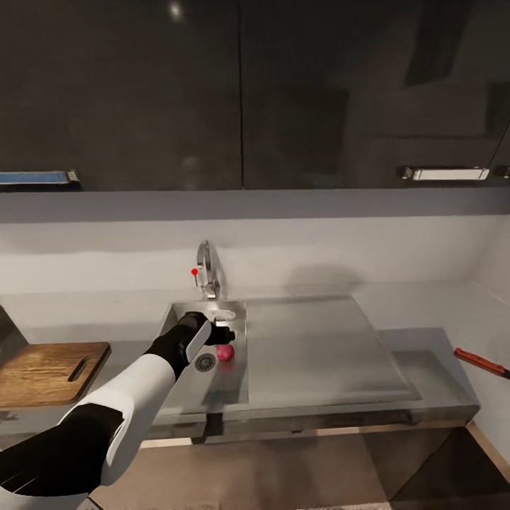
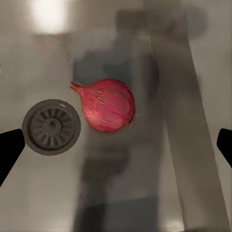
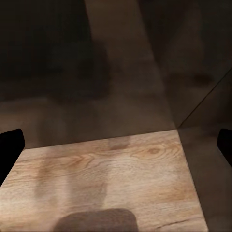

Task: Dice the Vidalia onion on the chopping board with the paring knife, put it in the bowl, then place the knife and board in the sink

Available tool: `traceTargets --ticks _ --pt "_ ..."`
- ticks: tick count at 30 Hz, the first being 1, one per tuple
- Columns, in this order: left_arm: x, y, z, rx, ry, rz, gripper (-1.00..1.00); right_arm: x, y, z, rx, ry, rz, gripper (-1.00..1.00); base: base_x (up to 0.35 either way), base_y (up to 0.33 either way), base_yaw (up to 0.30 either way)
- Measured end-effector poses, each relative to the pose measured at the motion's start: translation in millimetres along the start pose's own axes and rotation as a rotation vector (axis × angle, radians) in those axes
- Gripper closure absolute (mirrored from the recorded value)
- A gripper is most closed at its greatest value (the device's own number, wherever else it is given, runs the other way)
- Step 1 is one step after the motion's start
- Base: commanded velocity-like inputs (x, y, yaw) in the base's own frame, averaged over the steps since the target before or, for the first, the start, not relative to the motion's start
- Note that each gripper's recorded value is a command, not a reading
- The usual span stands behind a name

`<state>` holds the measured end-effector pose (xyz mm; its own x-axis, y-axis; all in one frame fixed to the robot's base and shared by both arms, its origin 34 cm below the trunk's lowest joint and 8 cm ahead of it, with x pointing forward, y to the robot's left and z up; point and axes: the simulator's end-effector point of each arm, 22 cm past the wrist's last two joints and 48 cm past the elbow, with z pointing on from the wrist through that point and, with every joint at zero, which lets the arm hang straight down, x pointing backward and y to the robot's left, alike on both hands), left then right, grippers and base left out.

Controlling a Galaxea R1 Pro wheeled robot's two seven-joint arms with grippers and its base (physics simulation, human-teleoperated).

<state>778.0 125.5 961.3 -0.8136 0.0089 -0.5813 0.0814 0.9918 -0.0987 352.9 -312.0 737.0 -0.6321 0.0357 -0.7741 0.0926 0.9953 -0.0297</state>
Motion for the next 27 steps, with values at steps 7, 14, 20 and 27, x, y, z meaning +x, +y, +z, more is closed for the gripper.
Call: traceTargets --ticks 7,14,20,27 --pt "5.8 5.9 6.0 -0.008 0.013 -0.003 -1.00 4.0 0.0 -0.8 0.000 0.011 -0.001 -1.00 0.074 0.000 0.000" --pt "11.9 6.9 12.3 -0.008 0.027 -0.004 -1.00 7.9 -0.2 -1.3 0.000 0.022 -0.002 -1.00 0.156 -0.017 0.000" --pt "25.0 10.1 20.3 -0.012 0.058 -0.006 -1.00 11.4 -0.4 -1.8 0.001 0.032 -0.003 -1.00 0.009 -0.001 0.000" --pt "32.6 12.6 26.6 -0.016 0.075 -0.008 -1.00 15.2 -0.5 -2.5 0.001 0.043 -0.005 -1.00 0.000 0.000 0.000"
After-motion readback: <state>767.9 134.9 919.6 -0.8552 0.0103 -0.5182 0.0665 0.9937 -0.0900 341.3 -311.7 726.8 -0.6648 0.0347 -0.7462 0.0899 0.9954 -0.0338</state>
